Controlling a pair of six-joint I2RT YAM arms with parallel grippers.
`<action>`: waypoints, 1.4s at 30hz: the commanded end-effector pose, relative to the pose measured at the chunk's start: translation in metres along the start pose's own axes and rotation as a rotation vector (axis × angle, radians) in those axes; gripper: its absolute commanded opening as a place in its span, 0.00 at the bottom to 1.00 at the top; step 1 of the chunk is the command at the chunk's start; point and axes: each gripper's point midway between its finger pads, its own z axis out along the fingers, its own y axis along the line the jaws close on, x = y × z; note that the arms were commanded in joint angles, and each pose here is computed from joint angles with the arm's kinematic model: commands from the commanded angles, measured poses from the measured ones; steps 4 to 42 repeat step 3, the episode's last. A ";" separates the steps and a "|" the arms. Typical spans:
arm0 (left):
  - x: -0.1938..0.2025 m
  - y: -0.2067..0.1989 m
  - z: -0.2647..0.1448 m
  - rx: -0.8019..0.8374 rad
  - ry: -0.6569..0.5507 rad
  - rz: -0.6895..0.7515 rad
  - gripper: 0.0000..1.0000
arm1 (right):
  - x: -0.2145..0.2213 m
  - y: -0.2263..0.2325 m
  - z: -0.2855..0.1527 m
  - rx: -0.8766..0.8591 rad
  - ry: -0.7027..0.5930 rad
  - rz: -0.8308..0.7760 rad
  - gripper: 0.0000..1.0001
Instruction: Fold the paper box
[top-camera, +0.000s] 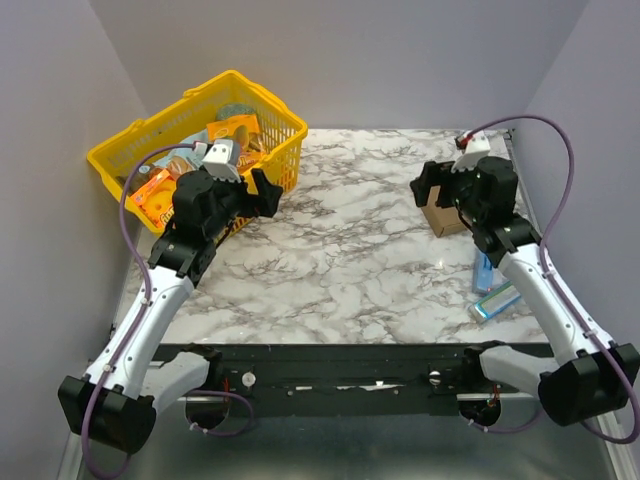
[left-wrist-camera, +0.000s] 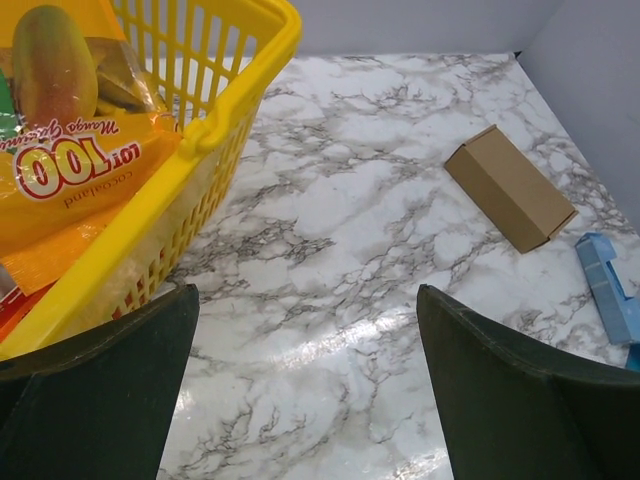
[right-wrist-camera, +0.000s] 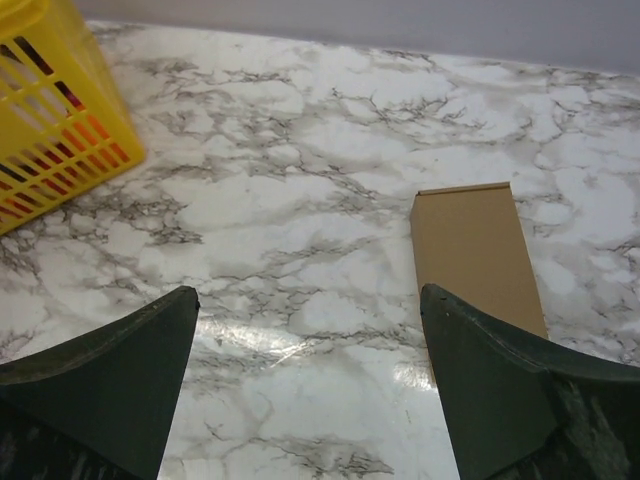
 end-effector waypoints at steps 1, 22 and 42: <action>-0.011 0.005 -0.006 -0.030 -0.022 0.046 0.99 | -0.001 0.003 -0.005 -0.013 -0.056 -0.014 1.00; -0.014 0.006 -0.008 -0.037 -0.033 0.043 0.99 | 0.001 0.001 -0.007 -0.008 -0.059 -0.020 1.00; -0.014 0.006 -0.008 -0.037 -0.033 0.043 0.99 | 0.001 0.001 -0.007 -0.008 -0.059 -0.020 1.00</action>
